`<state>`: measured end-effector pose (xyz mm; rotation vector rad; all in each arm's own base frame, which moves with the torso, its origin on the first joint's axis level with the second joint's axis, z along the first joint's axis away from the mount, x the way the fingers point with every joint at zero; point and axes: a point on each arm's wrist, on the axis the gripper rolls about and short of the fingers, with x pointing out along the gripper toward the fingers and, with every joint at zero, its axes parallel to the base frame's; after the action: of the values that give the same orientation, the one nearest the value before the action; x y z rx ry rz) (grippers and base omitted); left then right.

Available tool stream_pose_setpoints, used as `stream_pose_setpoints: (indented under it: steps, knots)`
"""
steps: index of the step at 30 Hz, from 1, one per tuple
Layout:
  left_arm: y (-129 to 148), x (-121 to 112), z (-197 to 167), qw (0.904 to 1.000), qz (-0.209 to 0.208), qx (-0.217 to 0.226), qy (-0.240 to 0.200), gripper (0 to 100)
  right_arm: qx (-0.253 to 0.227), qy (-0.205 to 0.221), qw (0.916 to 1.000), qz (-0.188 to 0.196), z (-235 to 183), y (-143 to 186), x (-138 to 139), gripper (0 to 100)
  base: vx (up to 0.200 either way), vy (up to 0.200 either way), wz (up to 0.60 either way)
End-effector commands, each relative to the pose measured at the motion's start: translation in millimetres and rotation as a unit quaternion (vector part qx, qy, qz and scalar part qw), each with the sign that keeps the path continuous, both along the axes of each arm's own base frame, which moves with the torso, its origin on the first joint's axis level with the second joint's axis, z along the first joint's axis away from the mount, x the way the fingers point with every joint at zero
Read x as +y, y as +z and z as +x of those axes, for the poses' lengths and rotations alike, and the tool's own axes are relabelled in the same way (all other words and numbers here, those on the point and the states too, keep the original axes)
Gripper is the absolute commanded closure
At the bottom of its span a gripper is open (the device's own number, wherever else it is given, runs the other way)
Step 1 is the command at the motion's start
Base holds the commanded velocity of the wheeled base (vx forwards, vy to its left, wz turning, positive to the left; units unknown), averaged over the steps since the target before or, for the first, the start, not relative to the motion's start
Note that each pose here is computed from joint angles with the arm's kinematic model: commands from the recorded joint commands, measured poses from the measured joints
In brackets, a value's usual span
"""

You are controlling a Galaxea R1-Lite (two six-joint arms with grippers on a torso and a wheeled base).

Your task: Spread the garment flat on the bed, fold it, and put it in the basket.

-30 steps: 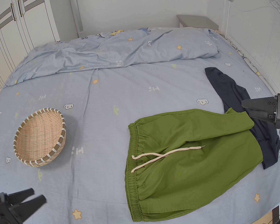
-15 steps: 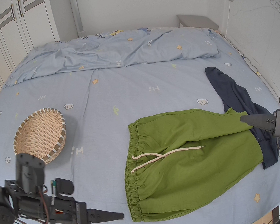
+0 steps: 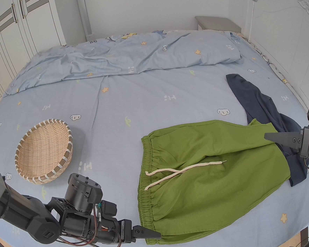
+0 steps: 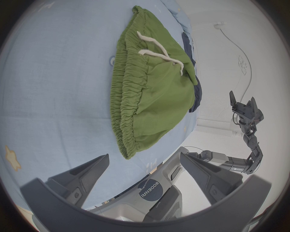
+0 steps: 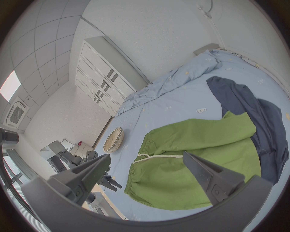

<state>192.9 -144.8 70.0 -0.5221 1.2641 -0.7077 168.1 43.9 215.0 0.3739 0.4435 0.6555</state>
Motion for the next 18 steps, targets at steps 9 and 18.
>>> stream_pose_setpoints:
  steps: [9, 18]
  knots:
    - [-37.3, -14.7, 19.3, 0.9992, 0.014, 0.031, 0.020, 0, -0.005, 0.001, 1.0000, 0.002, -0.4, -3.8, 0.4, 0, 0.000, 0.000, 0.00]
    - [-34.4, -20.0, 25.7, 0.9989, -0.016, 0.018, 0.041, 0, 0.000, 0.004, 1.0000, 0.001, -0.1, -6.4, 1.2, 0, 0.000, 0.000, 0.00]
